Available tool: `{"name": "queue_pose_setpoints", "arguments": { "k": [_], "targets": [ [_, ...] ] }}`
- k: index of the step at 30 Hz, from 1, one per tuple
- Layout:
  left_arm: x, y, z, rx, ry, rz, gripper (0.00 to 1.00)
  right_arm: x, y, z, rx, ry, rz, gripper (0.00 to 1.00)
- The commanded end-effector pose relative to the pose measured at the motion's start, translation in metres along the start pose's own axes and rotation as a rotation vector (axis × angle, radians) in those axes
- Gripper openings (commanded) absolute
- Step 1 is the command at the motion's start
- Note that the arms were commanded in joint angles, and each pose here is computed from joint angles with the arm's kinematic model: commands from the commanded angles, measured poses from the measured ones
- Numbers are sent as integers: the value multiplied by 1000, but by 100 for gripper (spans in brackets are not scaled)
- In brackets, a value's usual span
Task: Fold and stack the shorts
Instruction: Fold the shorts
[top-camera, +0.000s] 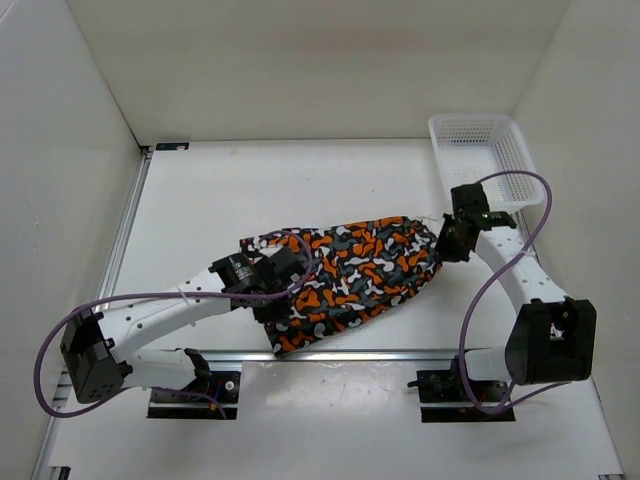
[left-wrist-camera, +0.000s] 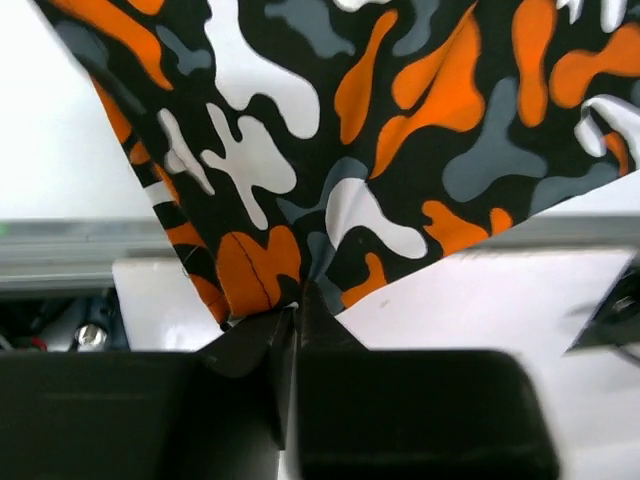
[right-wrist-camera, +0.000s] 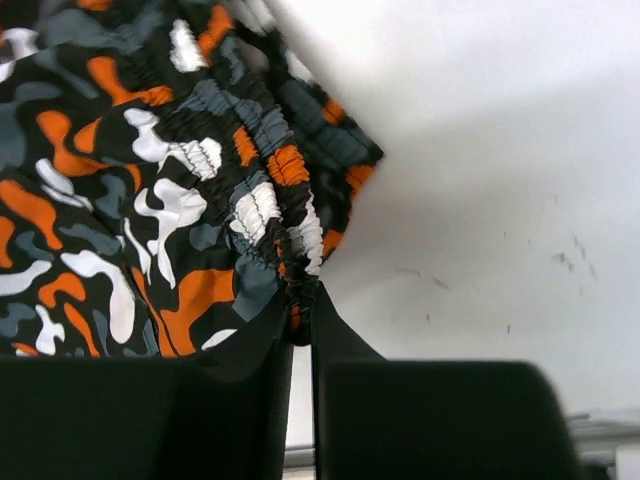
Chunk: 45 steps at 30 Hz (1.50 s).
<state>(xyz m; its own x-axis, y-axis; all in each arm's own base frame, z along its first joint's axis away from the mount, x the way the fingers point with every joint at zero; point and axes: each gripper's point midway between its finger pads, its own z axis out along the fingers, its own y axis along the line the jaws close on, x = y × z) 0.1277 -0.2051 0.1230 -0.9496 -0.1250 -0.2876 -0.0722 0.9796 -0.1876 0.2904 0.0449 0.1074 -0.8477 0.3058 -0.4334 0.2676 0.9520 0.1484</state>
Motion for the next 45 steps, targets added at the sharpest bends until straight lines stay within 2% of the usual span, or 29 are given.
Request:
{"name": "queue_pose_setpoints", "arguments": {
  "k": [1,2,3,4,5,6,8,9,10,11,13,14,15,16,19,24,31,34,38,42,43,44,45],
  "targets": [
    [22,1,-2,34,81,-18,24,9,-17,-7,51,-36,66,13],
    [26,0,-4,45,100,7,36,11,-20,-7,59,-40,66,32],
    [27,3,-4,35,106,8,87,9,-18,-10,53,-53,80,53],
    [23,3,-7,33,92,20,100,7,-23,-10,79,-66,81,68],
    [15,-3,-16,48,62,29,100,3,-23,-12,82,-80,94,84],
    [1,-2,-21,36,14,12,100,-3,-20,-15,75,-95,96,88],
    [-20,0,-28,24,-35,8,100,-18,-14,-24,56,-133,100,89],
    [-32,-4,-33,28,-65,-1,96,-30,-9,-27,48,-150,102,89],
    [-39,-3,-35,26,-86,-9,88,-35,-7,-28,45,-157,102,85],
    [-47,-6,-31,35,-99,-18,71,-40,-1,-29,33,-167,95,62],
    [-62,-3,-19,18,-114,-51,51,-41,9,-24,4,-157,72,29],
    [-64,-3,-12,25,-102,-58,44,-41,20,-22,-40,-150,60,18],
    [-69,-3,5,32,-73,-87,32,-39,24,-16,-56,-130,58,5],
    [-70,-1,15,27,-59,-96,27,-33,28,-10,-80,-106,46,2],
    [-81,5,47,-3,-27,-152,23,-15,46,12,-180,-34,20,0],
    [-89,3,80,-63,19,-147,22,10,39,52,-134,83,12,0],
    [-111,37,131,-184,115,-200,17,51,27,79,-85,216,81,0],
    [-127,44,149,-209,134,-212,17,71,28,80,-74,258,93,0],
    [-167,56,164,-204,118,-245,17,86,48,74,-107,284,60,0],
    [-206,74,162,-208,77,-267,17,95,83,59,-172,306,-26,0],
    [-213,76,158,-205,68,-267,17,94,83,52,-144,306,-44,0],
    [-220,79,153,-214,54,-264,17,77,94,40,-154,243,-84,7],
    [-232,77,143,-207,21,-234,18,64,92,34,-131,193,-96,22]
  ]
}}
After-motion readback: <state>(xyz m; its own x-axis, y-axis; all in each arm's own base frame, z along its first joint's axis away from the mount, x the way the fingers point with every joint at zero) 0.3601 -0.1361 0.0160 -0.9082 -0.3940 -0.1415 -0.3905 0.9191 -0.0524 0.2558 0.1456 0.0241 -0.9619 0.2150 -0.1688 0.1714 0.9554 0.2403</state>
